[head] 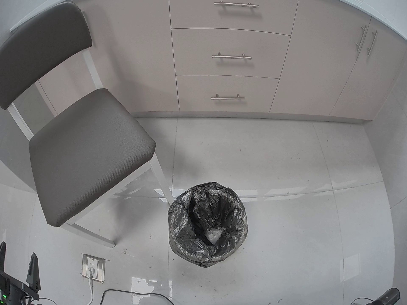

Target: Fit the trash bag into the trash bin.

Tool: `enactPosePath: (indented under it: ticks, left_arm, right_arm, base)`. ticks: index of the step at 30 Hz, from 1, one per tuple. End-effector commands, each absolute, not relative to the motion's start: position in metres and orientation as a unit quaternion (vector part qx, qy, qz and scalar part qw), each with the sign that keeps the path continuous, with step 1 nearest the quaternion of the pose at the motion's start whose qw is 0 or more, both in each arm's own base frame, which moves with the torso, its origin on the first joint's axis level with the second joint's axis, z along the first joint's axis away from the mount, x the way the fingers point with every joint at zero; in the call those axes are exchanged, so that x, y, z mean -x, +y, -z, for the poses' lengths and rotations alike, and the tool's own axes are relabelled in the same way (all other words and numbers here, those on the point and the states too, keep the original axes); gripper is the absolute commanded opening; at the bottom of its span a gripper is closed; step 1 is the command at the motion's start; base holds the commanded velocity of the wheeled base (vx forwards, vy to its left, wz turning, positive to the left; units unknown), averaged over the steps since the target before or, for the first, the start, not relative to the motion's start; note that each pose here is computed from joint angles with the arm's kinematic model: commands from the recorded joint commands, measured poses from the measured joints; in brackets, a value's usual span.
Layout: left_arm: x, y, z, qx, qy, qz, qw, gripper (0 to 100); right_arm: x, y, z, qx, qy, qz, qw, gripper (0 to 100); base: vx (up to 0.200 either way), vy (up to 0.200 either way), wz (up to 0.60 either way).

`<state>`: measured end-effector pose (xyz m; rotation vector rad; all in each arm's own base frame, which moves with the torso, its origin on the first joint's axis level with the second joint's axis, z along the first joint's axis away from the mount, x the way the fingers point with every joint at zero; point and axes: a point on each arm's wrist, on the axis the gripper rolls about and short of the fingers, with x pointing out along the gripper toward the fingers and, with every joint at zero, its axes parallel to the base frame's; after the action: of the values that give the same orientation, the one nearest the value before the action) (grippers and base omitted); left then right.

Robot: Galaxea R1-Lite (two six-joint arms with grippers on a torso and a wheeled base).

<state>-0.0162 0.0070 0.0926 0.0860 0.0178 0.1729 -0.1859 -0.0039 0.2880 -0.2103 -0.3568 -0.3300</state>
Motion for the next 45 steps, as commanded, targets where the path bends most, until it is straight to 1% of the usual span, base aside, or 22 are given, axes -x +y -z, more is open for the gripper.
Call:
enactPosePath:
  ticks: [1, 3, 5, 8, 9, 10, 12, 15, 17, 18, 19, 22, 27, 28, 30, 32, 34, 36, 43, 45]
  left_arm:
    - [0.015, 0.004, -0.083, -0.016, 0.022, -0.018, 0.999, 100]
    - [0.016, 0.001, -0.083, 0.024, 0.027, 0.049, 0.998, 100]
    - [0.018, 0.0, -0.083, 0.014, 0.045, 0.068, 0.997, 100]
    - [0.018, 0.0, -0.083, -0.038, 0.044, 0.066, 0.996, 100]
    - [0.018, 0.001, -0.083, -0.074, 0.044, 0.055, 0.995, 100]
    - [0.017, 0.001, -0.083, -0.087, 0.045, 0.036, 0.995, 100]
    - [0.017, 0.003, -0.083, -0.081, 0.048, 0.011, 0.996, 100]
    - [0.017, 0.003, -0.084, -0.06, 0.047, 0.0, 0.997, 100]
    - [0.018, 0.003, -0.083, -0.042, 0.047, -0.01, 0.998, 100]
    - [0.018, 0.003, -0.083, -0.042, 0.047, -0.01, 0.998, 100]
    - [0.017, 0.003, -0.083, -0.039, 0.048, -0.009, 0.998, 100]
    - [0.018, 0.003, -0.083, -0.04, 0.046, -0.011, 0.998, 100]
    - [0.018, 0.003, -0.083, -0.026, 0.046, -0.013, 0.999, 100]
    - [0.018, 0.003, -0.083, -0.024, 0.046, -0.013, 0.999, 100]
    - [0.018, 0.003, -0.083, -0.012, 0.046, -0.014, 0.999, 100]
    - [0.018, 0.003, -0.083, -0.012, 0.046, -0.014, 0.999, 100]
    - [0.018, 0.003, -0.083, -0.012, 0.046, -0.014, 0.999, 100]
    - [0.018, 0.003, -0.083, -0.012, 0.046, -0.014, 0.999, 100]
    - [0.017, 0.004, -0.083, -0.012, 0.044, -0.018, 0.999, 100]
    - [0.017, 0.004, -0.083, -0.013, 0.035, -0.033, 0.999, 100]
  right_arm:
    - [0.166, -0.008, -0.229, 0.101, -0.176, 0.147, 0.968, 100]
    - [0.157, -0.008, -0.223, 0.093, -0.159, 0.144, 0.972, 100]
    - [0.144, -0.007, -0.214, 0.094, -0.132, 0.139, 0.977, 100]
    - [0.126, -0.007, -0.201, 0.097, -0.097, 0.13, 0.982, 100]
    - [0.115, -0.007, -0.194, 0.093, -0.086, 0.127, 0.984, 100]
    - [0.108, -0.007, -0.189, 0.089, -0.082, 0.126, 0.985, 100]
    - [0.097, -0.007, -0.182, 0.081, -0.086, 0.125, 0.985, 100]
    - [0.087, -0.006, -0.175, 0.065, -0.088, 0.118, 0.987, 100]
    - [0.078, -0.005, -0.164, 0.054, -0.078, 0.097, 0.991, 100]
    - [0.078, -0.005, -0.164, 0.054, -0.078, 0.097, 0.991, 100]
    - [0.07, -0.004, -0.154, 0.056, -0.065, 0.078, 0.993, 100]
    - [0.053, -0.003, -0.135, 0.056, -0.057, 0.055, 0.995, 100]
    - [0.024, -0.002, -0.09, 0.056, -0.066, 0.045, 0.995, 100]
    - [0.024, -0.002, -0.09, 0.056, -0.067, 0.045, 0.995, 100]
    - [0.023, -0.002, -0.083, 0.034, -0.035, 0.042, 0.998, 100]
    - [0.023, -0.002, -0.082, 0.017, -0.028, 0.04, 0.999, 100]
    - [0.023, -0.001, -0.08, -0.008, -0.02, 0.018, 1.0, 100]
    - [0.023, 0.0, -0.077, 0.0, -0.007, -0.001, 1.0, 100]
    - [0.023, 0.0, -0.076, 0.005, -0.001, -0.002, 1.0, 100]
    - [0.023, 0.0, -0.075, 0.005, 0.0, 0.0, 1.0, 100]
  base:
    - [0.0, 0.0, 0.0]
    - [0.0, 0.0, 0.0]
    - [0.0, 0.0, 0.0]
    - [0.0, 0.0, 0.0]
    - [0.0, 0.0, 0.0]
    - [0.0, 0.0, 0.0]
    - [0.0, 0.0, 0.0]
    - [0.0, 0.0, 0.0]
    - [0.0, 0.0, 0.0]
    - [0.0, 0.0, 0.0]
    - [0.0, 0.0, 0.0]
    - [0.0, 0.0, 0.0]
    - [0.0, 0.0, 0.0]
    - [0.0, 0.0, 0.0]
    - [0.0, 0.0, 0.0]
    - [0.0, 0.0, 0.0]
    - [0.0, 0.0, 0.0]
    - [0.0, 0.0, 0.0]
    - [0.0, 0.0, 0.0]
    - [0.0, 0.0, 0.0]
